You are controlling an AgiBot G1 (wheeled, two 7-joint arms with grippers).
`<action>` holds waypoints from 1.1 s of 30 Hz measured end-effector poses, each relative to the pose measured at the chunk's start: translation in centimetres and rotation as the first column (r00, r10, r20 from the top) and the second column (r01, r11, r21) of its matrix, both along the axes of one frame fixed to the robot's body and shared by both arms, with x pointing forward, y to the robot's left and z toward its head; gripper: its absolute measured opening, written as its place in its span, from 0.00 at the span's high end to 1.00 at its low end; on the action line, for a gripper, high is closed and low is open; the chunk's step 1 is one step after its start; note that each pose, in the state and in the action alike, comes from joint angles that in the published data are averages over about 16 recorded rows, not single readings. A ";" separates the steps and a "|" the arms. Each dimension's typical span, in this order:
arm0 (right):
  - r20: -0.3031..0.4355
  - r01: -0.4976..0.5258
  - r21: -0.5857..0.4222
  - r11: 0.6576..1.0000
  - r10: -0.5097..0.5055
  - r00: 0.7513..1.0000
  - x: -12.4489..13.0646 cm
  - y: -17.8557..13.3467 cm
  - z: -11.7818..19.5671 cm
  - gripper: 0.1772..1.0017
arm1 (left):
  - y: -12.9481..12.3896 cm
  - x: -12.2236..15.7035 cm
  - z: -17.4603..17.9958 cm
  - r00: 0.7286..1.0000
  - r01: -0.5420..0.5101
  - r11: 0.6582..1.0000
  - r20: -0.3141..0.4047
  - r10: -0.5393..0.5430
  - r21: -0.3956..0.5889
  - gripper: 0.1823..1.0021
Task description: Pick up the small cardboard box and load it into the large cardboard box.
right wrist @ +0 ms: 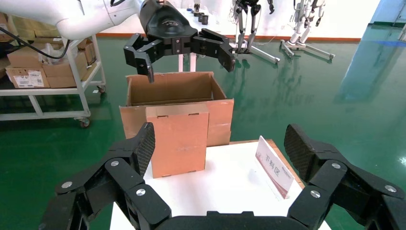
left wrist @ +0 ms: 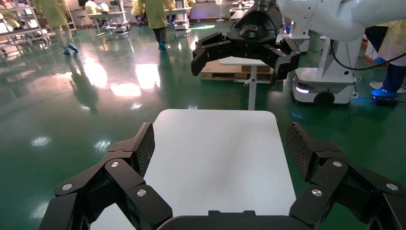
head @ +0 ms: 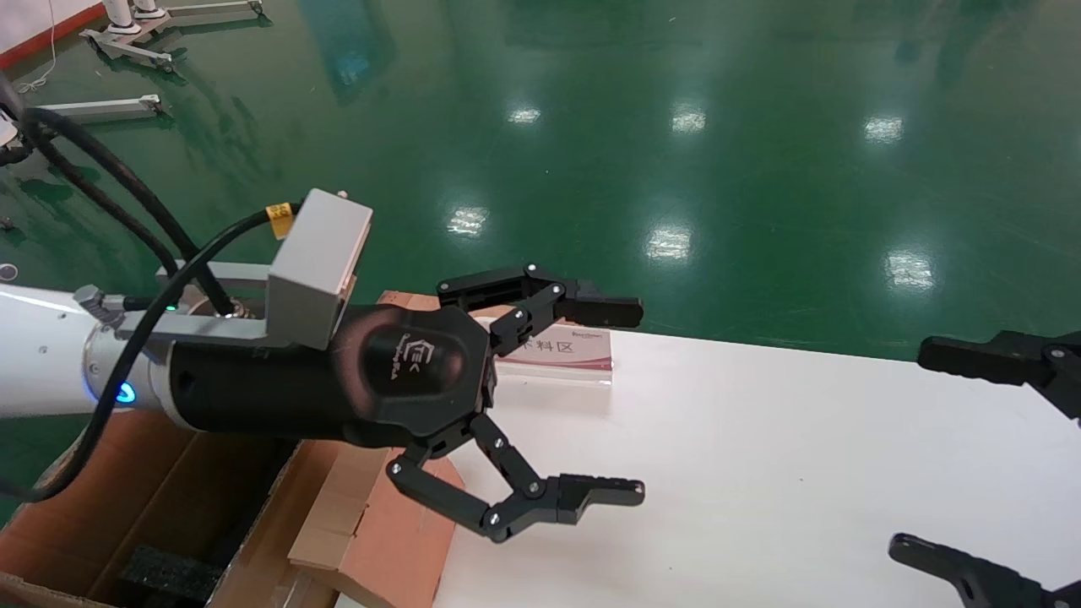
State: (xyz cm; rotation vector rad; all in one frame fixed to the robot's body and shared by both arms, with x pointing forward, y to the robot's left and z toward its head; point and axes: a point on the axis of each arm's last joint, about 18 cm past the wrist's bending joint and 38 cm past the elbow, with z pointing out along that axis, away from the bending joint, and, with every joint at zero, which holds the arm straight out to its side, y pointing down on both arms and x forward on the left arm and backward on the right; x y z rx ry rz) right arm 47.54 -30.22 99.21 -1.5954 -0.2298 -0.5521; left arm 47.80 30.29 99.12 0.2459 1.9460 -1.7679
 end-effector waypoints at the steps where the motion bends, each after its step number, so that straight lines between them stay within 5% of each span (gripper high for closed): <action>1: 0.000 0.000 0.000 1.000 0.000 1.000 0.0 0.0 0.0 0.00 | 0.1 0.1 0.0 1.000 -0.008 1.000 -0.003 0.008 0.008 0.00; 10: 0.000 0.000 0.000 1.000 0.000 1.000 0.0 0.0 0.0 0.00 | 1.2 1.0 -0.2 0.990 -0.130 0.981 -0.036 0.137 0.146 0.00; 17: 0.000 0.000 0.000 1.000 0.000 1.000 0.0 0.0 0.0 0.00 | 2.5 2.2 -0.4 0.953 -0.256 0.918 -0.082 0.292 0.302 0.00; 24: 0.000 0.000 0.000 1.000 0.000 1.000 0.0 0.0 0.0 0.00 | 3.8 3.6 -0.4 0.879 -0.364 0.825 -0.135 0.458 0.432 0.00; 33: 0.000 0.000 0.000 1.000 0.000 1.000 0.0 0.0 0.0 0.00 | 5.0 5.0 0.1 0.750 -0.467 0.699 -0.176 0.638 0.542 0.00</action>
